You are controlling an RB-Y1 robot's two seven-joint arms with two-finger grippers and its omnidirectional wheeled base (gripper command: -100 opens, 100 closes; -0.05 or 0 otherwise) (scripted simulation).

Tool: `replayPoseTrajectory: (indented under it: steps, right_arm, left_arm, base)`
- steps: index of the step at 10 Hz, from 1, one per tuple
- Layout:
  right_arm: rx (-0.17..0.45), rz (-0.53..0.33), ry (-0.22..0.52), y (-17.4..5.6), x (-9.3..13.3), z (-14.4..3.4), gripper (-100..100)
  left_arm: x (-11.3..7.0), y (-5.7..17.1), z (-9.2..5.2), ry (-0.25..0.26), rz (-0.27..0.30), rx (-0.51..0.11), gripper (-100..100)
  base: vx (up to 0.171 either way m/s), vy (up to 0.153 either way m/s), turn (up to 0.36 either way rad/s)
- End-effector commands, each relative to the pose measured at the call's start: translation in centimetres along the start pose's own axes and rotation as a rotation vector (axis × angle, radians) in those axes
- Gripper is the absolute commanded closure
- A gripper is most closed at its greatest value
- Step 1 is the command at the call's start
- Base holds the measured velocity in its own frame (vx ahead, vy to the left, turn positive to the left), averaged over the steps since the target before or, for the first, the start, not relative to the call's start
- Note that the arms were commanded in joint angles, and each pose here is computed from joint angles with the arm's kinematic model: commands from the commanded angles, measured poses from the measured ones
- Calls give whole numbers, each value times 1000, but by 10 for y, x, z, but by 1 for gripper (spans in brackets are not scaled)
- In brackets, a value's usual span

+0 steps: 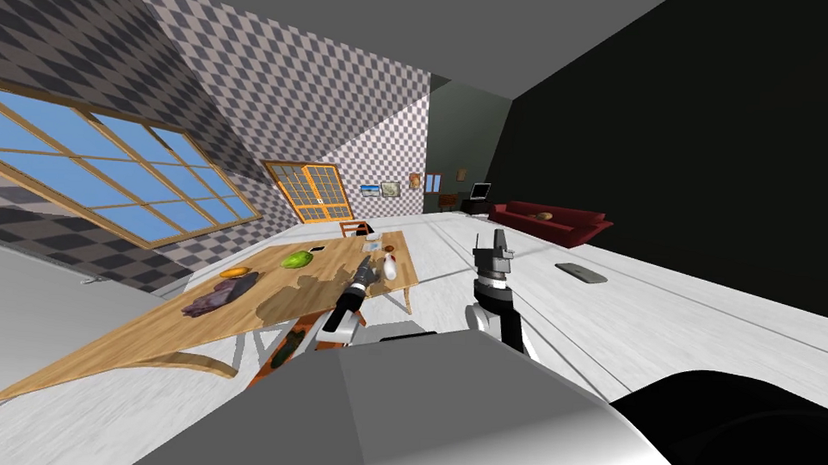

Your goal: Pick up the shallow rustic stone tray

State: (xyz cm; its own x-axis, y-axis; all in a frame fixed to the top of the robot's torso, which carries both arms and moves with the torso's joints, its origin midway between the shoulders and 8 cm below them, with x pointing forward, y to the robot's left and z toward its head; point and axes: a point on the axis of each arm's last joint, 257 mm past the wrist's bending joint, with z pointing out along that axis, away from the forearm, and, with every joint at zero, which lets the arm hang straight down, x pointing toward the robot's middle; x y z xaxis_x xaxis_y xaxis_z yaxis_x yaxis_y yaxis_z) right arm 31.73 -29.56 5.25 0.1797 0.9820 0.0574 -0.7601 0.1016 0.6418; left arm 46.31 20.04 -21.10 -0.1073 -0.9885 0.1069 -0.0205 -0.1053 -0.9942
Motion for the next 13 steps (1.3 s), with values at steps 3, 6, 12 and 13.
replayPoseTrajectory:
  steps: [3, 6, 12, 13]
  right_arm:
    - [0, 0, 0, 0, 0, 0, 0]
    - [0, 0, 0, 0, 0, 0, 0]
    - [0, 0, 0, 0, 0, 0, 0]
    - [0, 0, 0, 0, 0, 0, 0]
  left_arm:
    - [5, 46, 7, -10, -18, -134, -100]
    - [6, 81, 9, -22, -18, -234, -100]
    - [1, 143, 4, -59, 10, -419, -100]
    - [-2, 156, 2, -70, 20, -460, -100]
  base:
    - [38, -7, 82]
    - [42, 0, 92]
    - [55, -2, 105]
    - [49, 6, 75]
